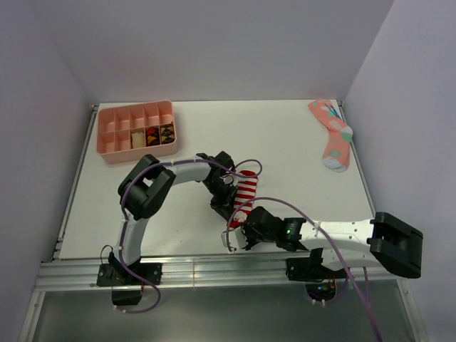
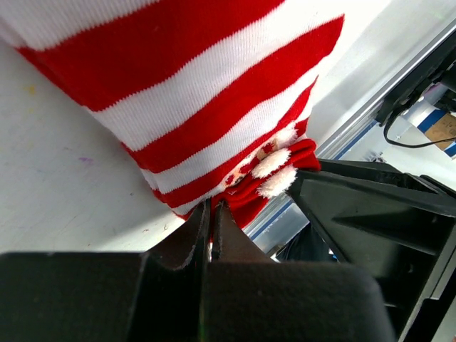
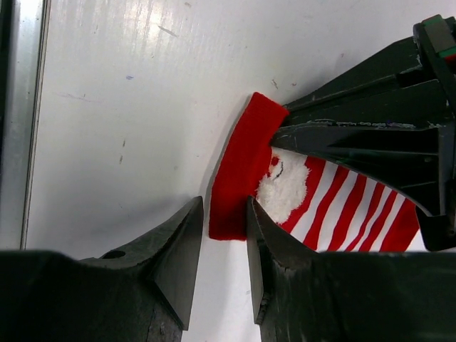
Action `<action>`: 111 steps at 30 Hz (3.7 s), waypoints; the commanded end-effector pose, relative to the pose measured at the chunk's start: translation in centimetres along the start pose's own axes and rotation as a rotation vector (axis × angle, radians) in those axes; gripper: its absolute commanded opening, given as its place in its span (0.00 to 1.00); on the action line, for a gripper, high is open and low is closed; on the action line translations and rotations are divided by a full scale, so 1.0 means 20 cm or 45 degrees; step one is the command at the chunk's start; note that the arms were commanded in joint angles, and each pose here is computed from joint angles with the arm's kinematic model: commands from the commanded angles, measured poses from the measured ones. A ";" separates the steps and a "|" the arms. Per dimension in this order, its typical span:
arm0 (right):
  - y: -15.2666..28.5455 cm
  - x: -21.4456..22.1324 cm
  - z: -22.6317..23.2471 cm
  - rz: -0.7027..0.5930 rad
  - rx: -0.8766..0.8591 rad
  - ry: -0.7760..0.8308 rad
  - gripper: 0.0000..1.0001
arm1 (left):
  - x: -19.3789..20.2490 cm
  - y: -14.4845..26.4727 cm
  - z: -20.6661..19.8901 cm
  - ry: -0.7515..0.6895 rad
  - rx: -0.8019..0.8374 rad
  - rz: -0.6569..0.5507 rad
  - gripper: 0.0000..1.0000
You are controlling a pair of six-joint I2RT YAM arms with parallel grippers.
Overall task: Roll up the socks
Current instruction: Roll the sock at the center of the board.
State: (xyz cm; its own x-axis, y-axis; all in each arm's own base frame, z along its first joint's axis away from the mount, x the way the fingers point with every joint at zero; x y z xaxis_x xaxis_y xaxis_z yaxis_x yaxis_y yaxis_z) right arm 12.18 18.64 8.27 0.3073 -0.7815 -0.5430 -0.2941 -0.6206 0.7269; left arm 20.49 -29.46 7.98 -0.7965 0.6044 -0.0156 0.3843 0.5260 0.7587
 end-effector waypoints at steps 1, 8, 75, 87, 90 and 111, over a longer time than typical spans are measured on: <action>-0.01 -0.04 0.00 -0.022 -0.015 -0.004 0.38 | 0.00 -0.02 0.05 -0.043 -0.083 0.021 0.00; -0.05 0.01 0.02 0.043 -0.036 0.001 0.38 | 0.00 -0.02 0.05 -0.047 -0.079 0.021 0.00; 0.08 0.42 -0.37 0.295 -1.107 -1.376 0.22 | 0.06 -0.05 -0.35 -0.848 -0.132 -1.281 0.39; 0.07 0.45 -0.38 0.309 -1.112 -1.414 0.22 | 0.02 -0.22 -0.38 -1.077 -0.152 -1.058 0.41; 0.07 0.45 -0.38 0.308 -1.110 -1.414 0.22 | 0.03 -0.24 -0.36 -1.088 -0.156 -1.027 0.41; 0.07 0.47 -0.40 0.312 -1.107 -1.462 0.22 | 0.01 -0.36 -0.36 -1.097 -0.151 -0.952 0.36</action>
State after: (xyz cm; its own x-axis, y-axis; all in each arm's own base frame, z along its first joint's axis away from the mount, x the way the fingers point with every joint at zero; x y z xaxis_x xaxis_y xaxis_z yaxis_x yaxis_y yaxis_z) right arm 20.77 10.98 7.50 -0.6685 -0.7404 -0.0697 0.5485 -0.5542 0.6261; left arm 14.73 -36.49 7.18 -0.2238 0.3942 -0.8913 -0.1592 0.8875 0.4325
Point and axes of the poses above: each gripper's point midway between its finger pads, its own y axis back along the fingers, its own z axis along the line the jaws close on, x = y × z, the point moved 8 cm from there along y, back along the fingers, and after that the axes turned 12 degrees about -y, right-handed, at the moved point
